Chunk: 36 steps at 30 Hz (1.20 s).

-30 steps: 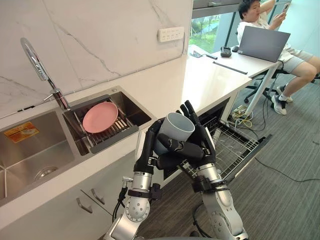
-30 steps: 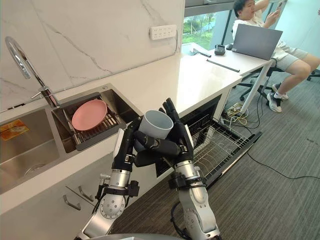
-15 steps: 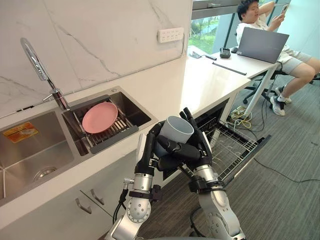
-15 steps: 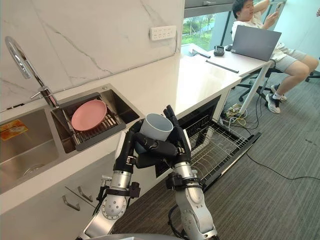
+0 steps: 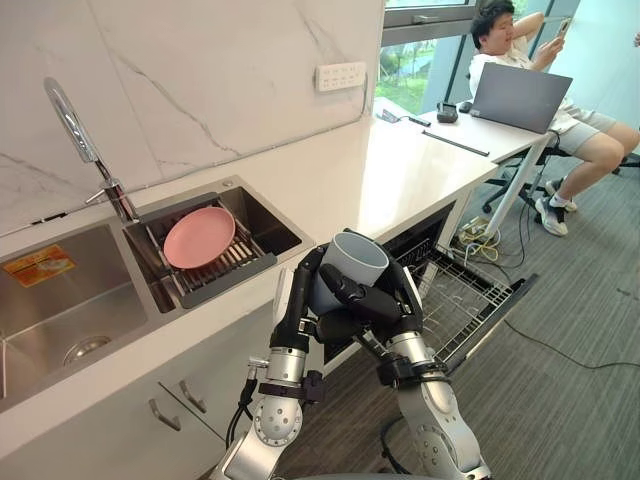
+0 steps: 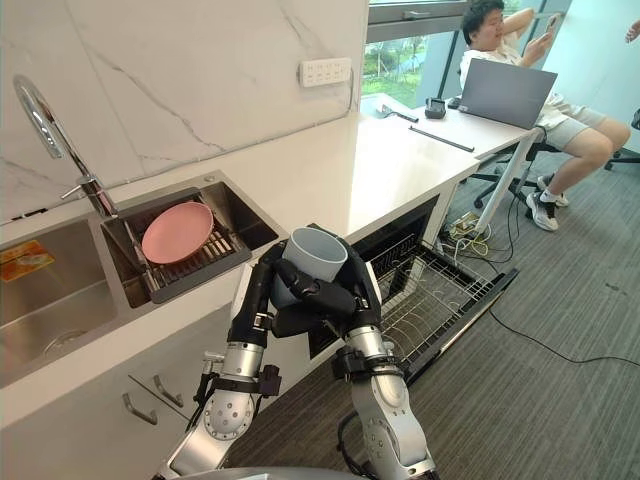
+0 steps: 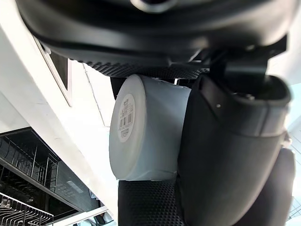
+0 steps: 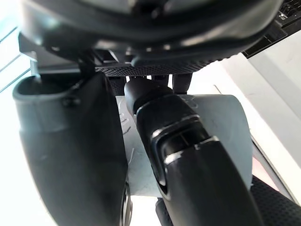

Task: Walk over to the sink, pick up the cup, carry it to the dishwasher, place the cup inside the dishwasher, then close the dishwasher door

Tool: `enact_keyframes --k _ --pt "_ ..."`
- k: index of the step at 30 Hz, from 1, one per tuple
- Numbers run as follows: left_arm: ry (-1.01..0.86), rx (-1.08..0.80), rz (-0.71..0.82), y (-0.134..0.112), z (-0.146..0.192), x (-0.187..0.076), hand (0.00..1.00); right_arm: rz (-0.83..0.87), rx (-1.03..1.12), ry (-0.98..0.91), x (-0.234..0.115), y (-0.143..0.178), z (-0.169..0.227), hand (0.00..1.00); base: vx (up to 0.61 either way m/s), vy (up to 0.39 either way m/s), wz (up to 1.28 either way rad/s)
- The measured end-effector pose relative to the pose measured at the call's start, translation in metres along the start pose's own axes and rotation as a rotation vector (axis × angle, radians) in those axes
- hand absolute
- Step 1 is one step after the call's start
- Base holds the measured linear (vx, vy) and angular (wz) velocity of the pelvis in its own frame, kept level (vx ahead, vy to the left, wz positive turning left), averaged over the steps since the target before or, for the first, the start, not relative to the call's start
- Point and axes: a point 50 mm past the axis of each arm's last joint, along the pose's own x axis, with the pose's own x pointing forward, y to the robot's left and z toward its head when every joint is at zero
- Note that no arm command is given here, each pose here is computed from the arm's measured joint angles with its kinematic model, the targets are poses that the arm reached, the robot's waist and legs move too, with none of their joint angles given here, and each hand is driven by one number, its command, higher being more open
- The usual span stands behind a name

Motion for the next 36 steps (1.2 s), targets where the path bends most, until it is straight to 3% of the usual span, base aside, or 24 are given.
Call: enact_keyframes --k 2,3,14,25,36 --pt "0.0 -0.001 0.0 0.0 0.0 0.0 0.0 0.0 0.0 0.0 0.0 0.0 0.0 0.0 0.0 0.0 0.0" --pt "0.001 -0.001 0.001 0.0 0.0 0.0 1.0 -0.001 -0.001 -0.002 0.0 0.0 0.0 0.0 0.0 0.0 0.0" --pt "-0.02 -0.027 0.03 0.005 0.004 -0.003 1.0 -0.108 -0.027 -0.044 0.0 -0.019 0.011 0.0 0.0 0.0 0.0" --pt "-0.059 -0.127 0.253 0.059 0.009 0.0 1.0 -0.269 -0.08 -0.136 -0.008 -0.059 0.035 0.0 0.0 0.0 0.0" --pt "-0.034 -0.366 0.042 0.058 0.004 -0.01 1.0 -0.328 -0.156 -0.168 -0.015 -0.077 0.047 0.0 0.0 0.0 0.0"
